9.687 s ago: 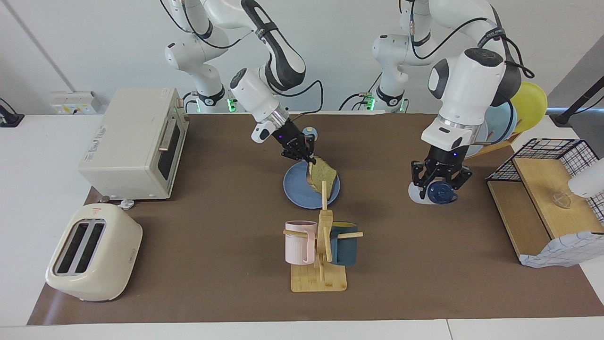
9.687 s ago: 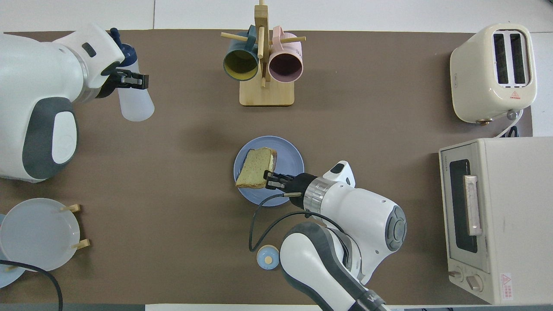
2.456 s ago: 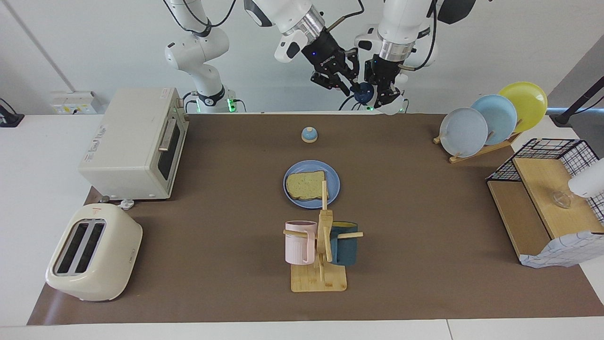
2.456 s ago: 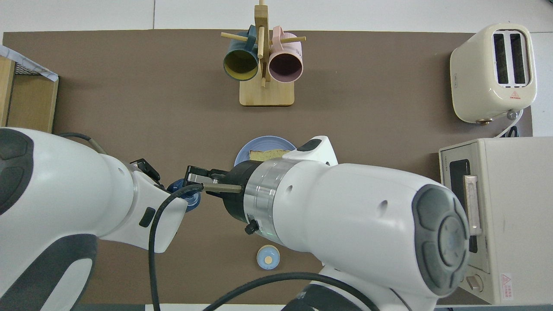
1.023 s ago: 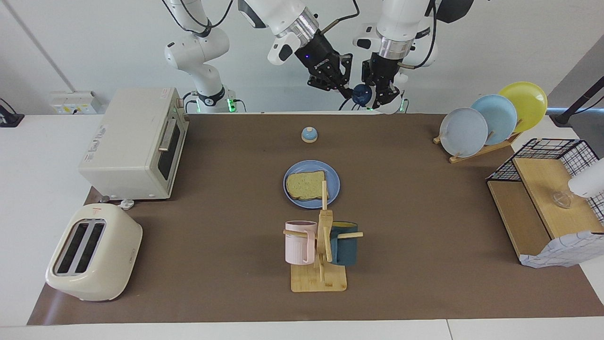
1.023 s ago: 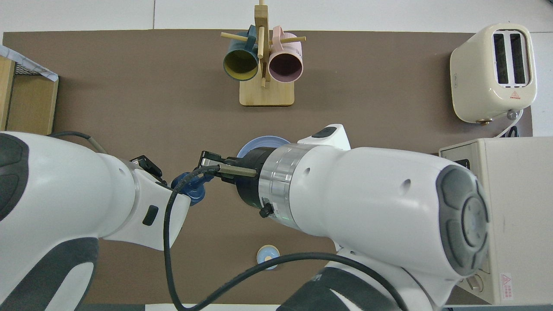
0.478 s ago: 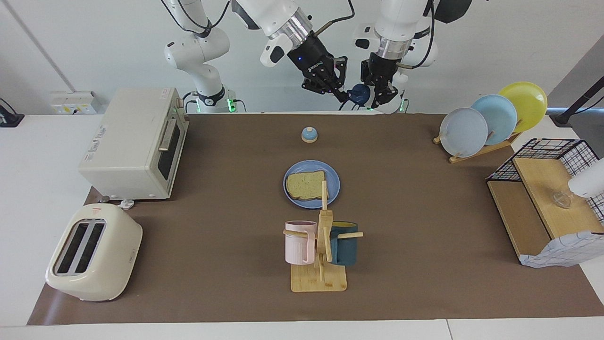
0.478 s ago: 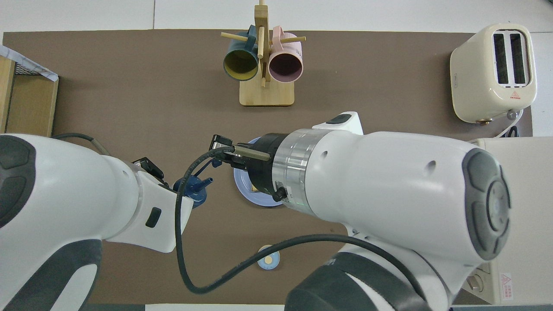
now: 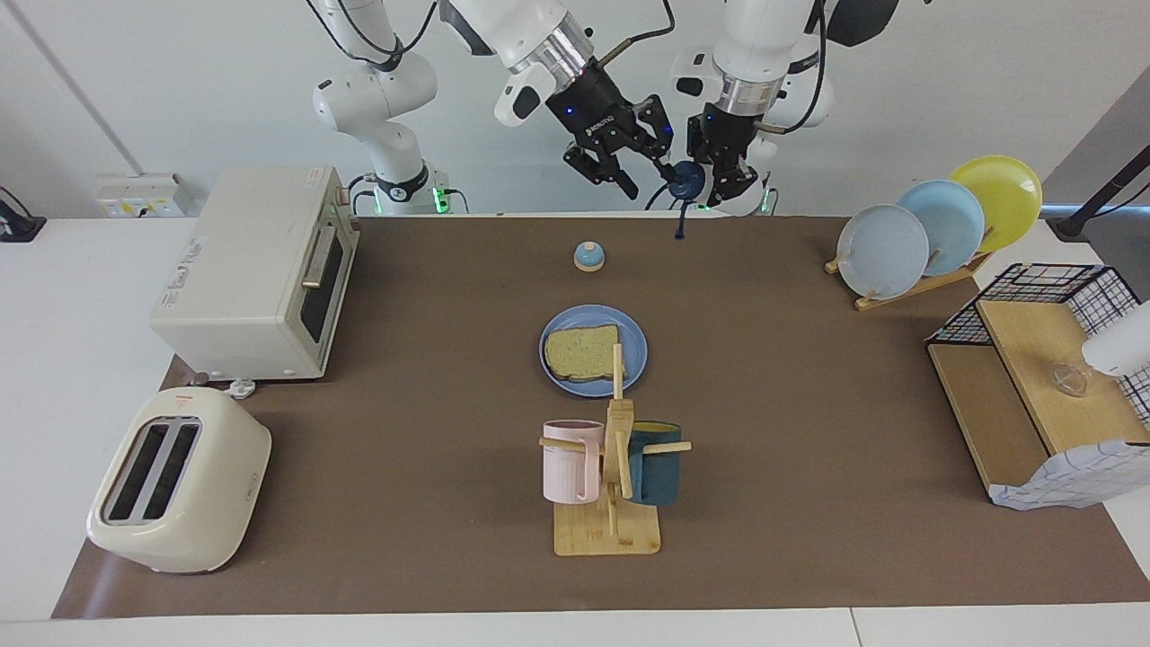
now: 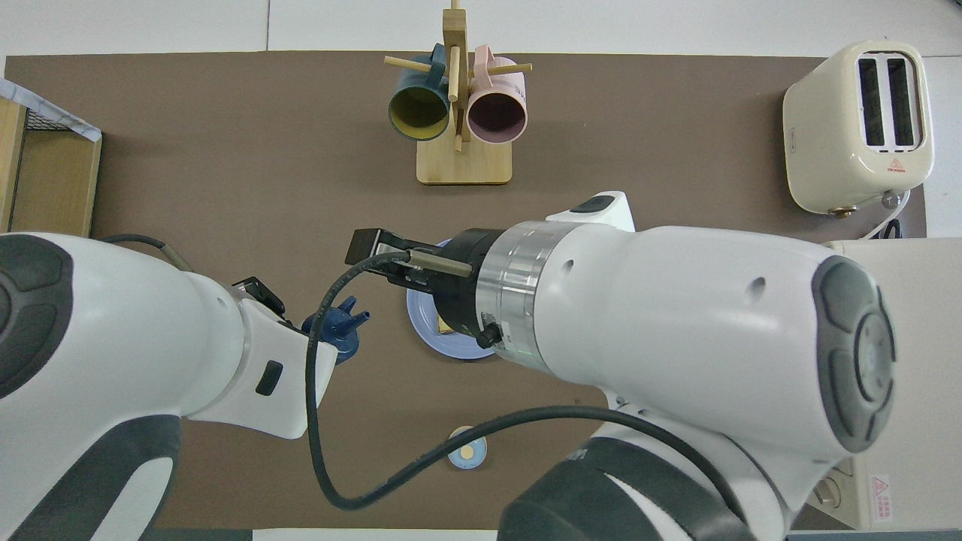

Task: Put bread on plate and add seasoning

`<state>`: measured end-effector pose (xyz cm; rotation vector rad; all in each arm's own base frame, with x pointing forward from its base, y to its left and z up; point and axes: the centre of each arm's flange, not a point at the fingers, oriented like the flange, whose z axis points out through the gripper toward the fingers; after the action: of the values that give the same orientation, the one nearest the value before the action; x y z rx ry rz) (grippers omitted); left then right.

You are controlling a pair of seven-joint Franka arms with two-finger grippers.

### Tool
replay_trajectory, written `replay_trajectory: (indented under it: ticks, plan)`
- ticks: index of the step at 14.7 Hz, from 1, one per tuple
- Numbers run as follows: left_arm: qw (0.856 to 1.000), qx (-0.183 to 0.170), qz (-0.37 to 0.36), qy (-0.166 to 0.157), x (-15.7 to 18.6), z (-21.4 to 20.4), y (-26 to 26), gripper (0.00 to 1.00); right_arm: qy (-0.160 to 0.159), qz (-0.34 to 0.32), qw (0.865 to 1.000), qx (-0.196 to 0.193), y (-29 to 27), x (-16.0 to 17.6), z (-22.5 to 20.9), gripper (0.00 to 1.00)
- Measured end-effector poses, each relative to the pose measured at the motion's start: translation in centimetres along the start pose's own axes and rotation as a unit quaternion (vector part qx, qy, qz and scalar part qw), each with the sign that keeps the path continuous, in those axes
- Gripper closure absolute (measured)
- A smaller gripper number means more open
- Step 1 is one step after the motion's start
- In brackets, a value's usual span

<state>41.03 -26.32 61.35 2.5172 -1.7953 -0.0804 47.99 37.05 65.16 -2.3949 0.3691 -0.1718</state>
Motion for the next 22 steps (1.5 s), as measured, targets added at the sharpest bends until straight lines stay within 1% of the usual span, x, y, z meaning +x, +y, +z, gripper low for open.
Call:
replay_trajectory:
  ticks: [1, 2, 3, 5, 6, 8, 11, 13, 15, 18, 20, 22]
  plan:
    - [1.000, 0.000, -0.004, 0.000, 0.0, 0.0, 0.0, 0.59, 0.004, -0.006, 1.000, -0.007, 0.1, 0.0, 0.0, 0.20]
    - [1.000, 0.000, -0.009, 0.000, 0.1, 0.0, 0.1, 0.59, 0.006, -0.011, 1.000, -0.015, 0.2, 0.1, 0.1, 0.07]
    - [1.000, 0.001, -0.012, 0.000, 0.2, 0.0, 0.3, 0.59, 0.005, -0.016, 1.000, -0.026, 0.5, 0.2, 0.1, 0.00]
    - [1.000, 0.001, -0.016, 0.000, 0.5, -0.1, 0.8, 0.59, 0.001, -0.035, 0.998, -0.049, 1.8, 1.5, -0.2, 0.00]
    - [1.000, 0.001, -0.018, 0.000, 0.6, -0.1, 1.0, 0.59, -0.001, -0.051, 0.997, -0.065, 2.9, 2.5, -0.6, 0.00]
    - [1.000, 0.004, -0.027, -0.003, 0.8, 0.0, 1.1, 0.59, -0.017, -0.072, 0.992, -0.100, 5.9, 5.2, -1.8, 0.00]
    - [0.999, 0.010, -0.035, -0.011, 1.5, 0.1, 2.2, 0.59, -0.030, -0.100, 0.982, -0.155, 11.1, 9.4, -4.6, 0.00]
    - [0.999, 0.023, -0.029, -0.022, 1.9, 0.3, 2.7, 0.59, -0.025, -0.104, 0.974, -0.199, 13.9, 11.3, -6.1, 0.00]
    - [0.999, 0.035, -0.020, -0.033, 2.4, 0.7, 3.5, 0.59, -0.018, -0.106, 0.964, -0.241, 16.0, 12.4, -6.9, 0.00]
    - [0.998, 0.049, -0.011, -0.047, 3.0, 1.2, 3.9, 0.59, -0.027, -0.107, 0.949, -0.296, 18.5, 13.1, -8.2, 0.00]
    - [0.996, 0.058, 0.000, -0.061, 3.6, 1.8, 4.2, 0.59, -0.038, -0.102, 0.942, -0.319, 20.9, 14.2, -10.1, 0.00]
    - [0.995, 0.068, 0.010, -0.078, 4.3, 2.7, 4.3, 0.59, -0.048, -0.105, 0.936, -0.332, 23.6, 15.7, -12.6, 0.00]
